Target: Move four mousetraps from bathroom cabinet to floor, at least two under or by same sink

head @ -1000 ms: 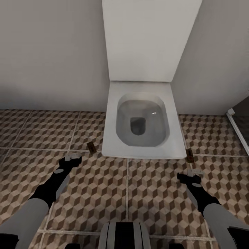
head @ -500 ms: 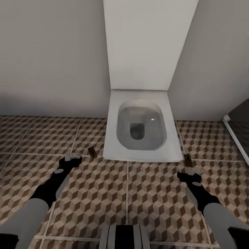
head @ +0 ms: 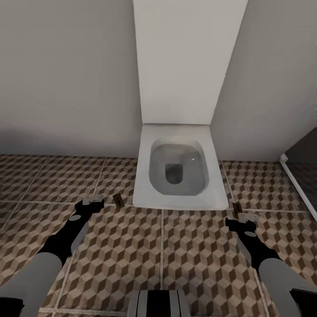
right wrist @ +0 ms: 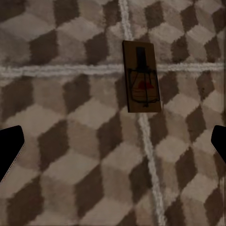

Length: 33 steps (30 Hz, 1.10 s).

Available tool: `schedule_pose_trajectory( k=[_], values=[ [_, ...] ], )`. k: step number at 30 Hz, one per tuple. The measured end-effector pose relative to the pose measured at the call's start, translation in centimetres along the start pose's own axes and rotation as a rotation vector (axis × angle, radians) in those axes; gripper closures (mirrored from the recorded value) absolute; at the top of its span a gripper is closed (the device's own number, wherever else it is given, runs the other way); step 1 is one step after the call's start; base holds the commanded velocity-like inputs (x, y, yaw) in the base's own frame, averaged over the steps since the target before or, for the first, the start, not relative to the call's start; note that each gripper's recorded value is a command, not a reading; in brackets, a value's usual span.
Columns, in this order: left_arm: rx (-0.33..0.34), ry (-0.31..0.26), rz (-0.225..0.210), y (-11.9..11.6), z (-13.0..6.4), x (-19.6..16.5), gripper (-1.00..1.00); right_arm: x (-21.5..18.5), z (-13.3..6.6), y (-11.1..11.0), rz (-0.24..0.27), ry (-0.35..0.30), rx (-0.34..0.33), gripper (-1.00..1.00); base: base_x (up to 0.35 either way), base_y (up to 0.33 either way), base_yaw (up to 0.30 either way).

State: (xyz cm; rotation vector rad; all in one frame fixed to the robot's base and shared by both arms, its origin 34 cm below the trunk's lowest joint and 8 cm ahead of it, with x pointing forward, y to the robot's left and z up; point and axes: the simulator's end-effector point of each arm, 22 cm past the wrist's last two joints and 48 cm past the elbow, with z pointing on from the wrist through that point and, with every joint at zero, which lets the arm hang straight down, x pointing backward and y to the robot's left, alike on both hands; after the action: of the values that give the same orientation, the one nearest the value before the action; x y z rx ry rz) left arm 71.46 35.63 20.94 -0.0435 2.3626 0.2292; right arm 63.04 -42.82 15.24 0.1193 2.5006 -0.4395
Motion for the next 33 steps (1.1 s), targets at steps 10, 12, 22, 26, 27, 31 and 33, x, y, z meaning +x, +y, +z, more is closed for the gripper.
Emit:
schedule_pose_trajectory(
  k=[10,12,22,26,27,31,33],
  values=[
    [0.008,-0.038,-0.016,-0.4,-1.2,-2.6,-1.0,-2.4,-1.1,-0.4,0.01,-0.035,0.0,-1.0,0.0,0.0,0.0],
    [0.01,-0.046,-0.018,-0.5,-1.4,-3.1,-1.0,-2.8,-1.3,-0.5,0.013,-0.041,0.001,-1.0,0.0,0.0,0.0],
    [0.02,-0.07,-0.033,-1.2,-2.7,-4.9,-1.0,-5.1,-2.5,-1.2,0.029,-0.076,0.006,-1.0,0.0,0.0,0.0],
    [0.019,-0.07,-0.033,-1.2,-3.1,-5.2,-1.0,-6.2,-3.0,-1.6,0.035,-0.096,0.012,-1.0,0.0,0.0,0.0],
    [0.018,-0.071,-0.033,-1.1,-3.2,-5.3,-1.0,-6.4,-3.1,-1.7,0.037,-0.101,0.014,-1.0,0.0,0.0,0.0],
    [0.017,-0.082,-0.035,-1.0,-3.7,-6.0,-1.0,-7.4,-3.7,-2.0,0.044,-0.119,0.017,-1.0,0.0,0.0,0.0],
    [0.017,-0.088,-0.037,-0.9,-3.9,-6.4,-1.0,-7.9,-3.9,-2.2,0.048,-0.128,0.019,-1.0,0.0,0.0,0.0]
  ],
)
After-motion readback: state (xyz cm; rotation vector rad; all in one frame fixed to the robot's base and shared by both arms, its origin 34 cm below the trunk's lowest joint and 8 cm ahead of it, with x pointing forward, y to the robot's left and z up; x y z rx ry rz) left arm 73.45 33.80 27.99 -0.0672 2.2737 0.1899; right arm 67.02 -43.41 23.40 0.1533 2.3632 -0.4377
